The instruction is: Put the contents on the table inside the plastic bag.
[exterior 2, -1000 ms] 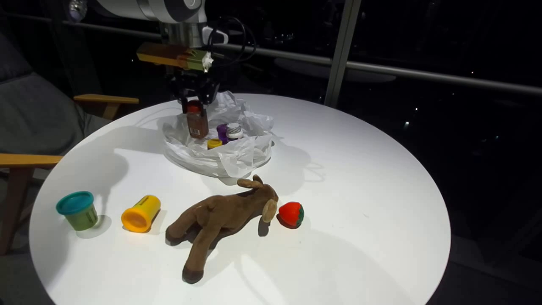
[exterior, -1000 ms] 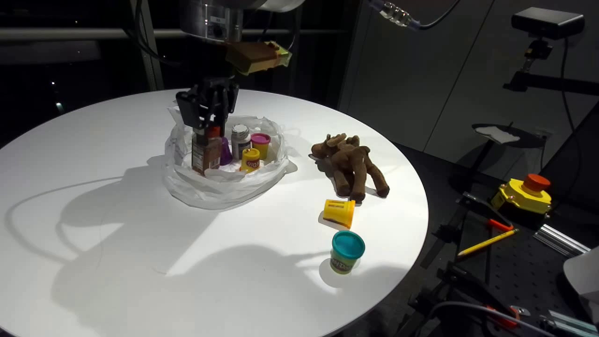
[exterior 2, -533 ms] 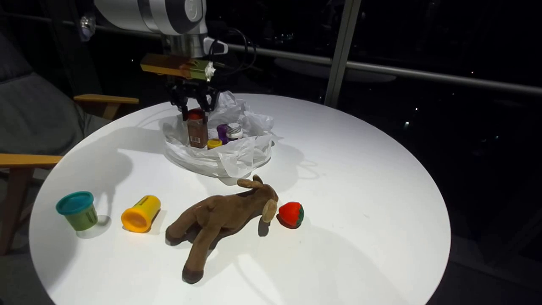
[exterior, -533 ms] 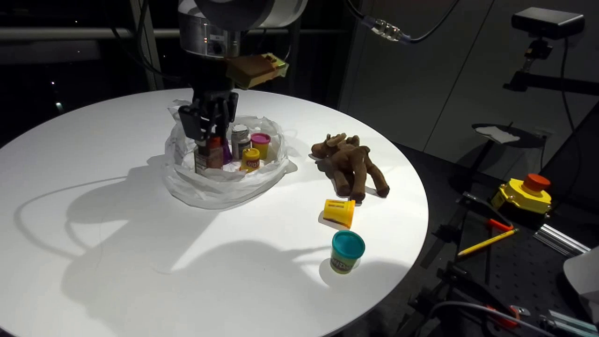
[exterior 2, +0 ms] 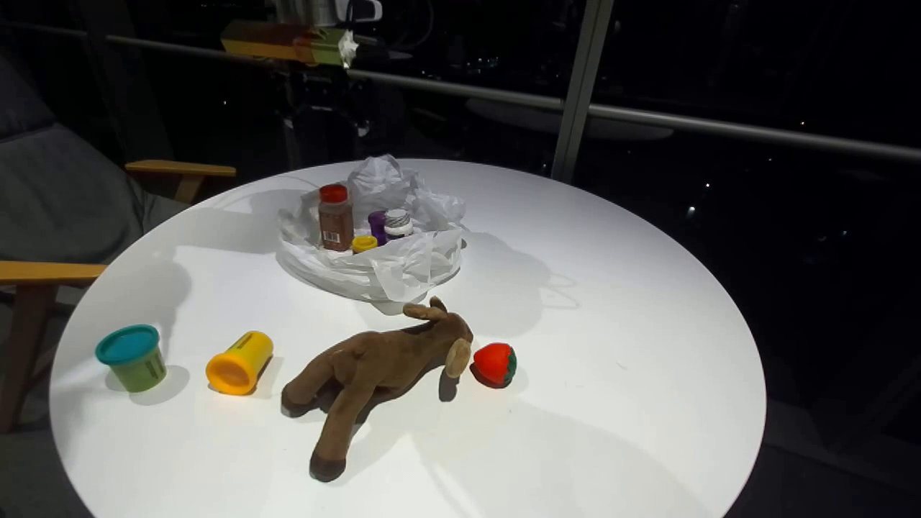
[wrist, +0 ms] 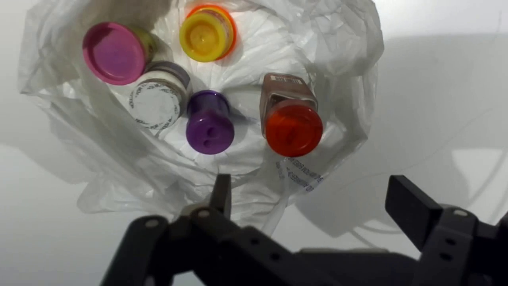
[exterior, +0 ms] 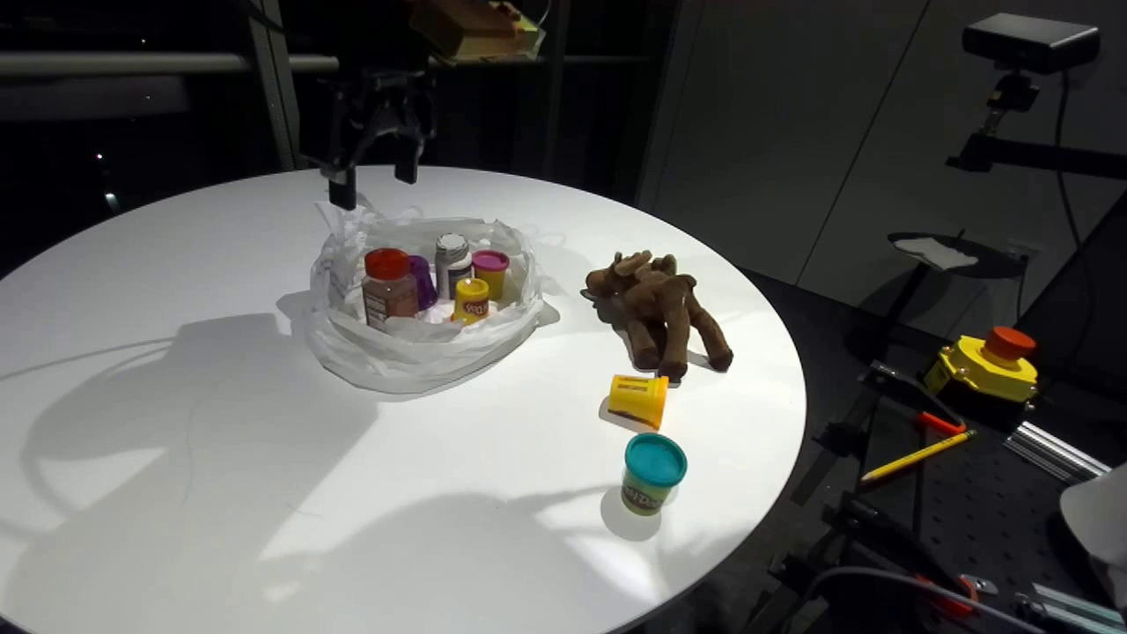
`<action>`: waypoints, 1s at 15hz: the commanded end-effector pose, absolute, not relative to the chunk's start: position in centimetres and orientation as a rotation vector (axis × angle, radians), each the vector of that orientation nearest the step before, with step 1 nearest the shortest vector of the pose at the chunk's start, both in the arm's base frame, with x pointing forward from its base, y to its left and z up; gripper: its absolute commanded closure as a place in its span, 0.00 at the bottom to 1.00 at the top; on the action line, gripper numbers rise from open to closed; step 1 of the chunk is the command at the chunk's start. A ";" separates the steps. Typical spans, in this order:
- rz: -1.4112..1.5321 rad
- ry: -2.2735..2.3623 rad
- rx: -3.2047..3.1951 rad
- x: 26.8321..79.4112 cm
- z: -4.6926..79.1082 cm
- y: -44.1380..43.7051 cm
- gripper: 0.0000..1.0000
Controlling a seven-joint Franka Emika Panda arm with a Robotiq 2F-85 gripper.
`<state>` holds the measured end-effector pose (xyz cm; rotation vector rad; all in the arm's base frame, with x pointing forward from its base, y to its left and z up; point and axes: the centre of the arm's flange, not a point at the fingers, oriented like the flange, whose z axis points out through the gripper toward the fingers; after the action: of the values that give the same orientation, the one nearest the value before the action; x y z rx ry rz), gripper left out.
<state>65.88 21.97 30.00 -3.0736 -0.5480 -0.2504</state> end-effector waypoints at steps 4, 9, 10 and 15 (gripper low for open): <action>-0.199 -0.449 -3.092 54.9 35.9 17.0 0.00; -0.130 -0.403 -3.080 46.8 34.5 15.5 0.00; -0.112 -0.406 -3.079 45.5 33.6 15.6 0.00; -0.069 -0.458 -3.070 39.1 27.4 16.9 0.00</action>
<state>43.60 16.07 29.59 -3.0934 -0.4426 -0.0249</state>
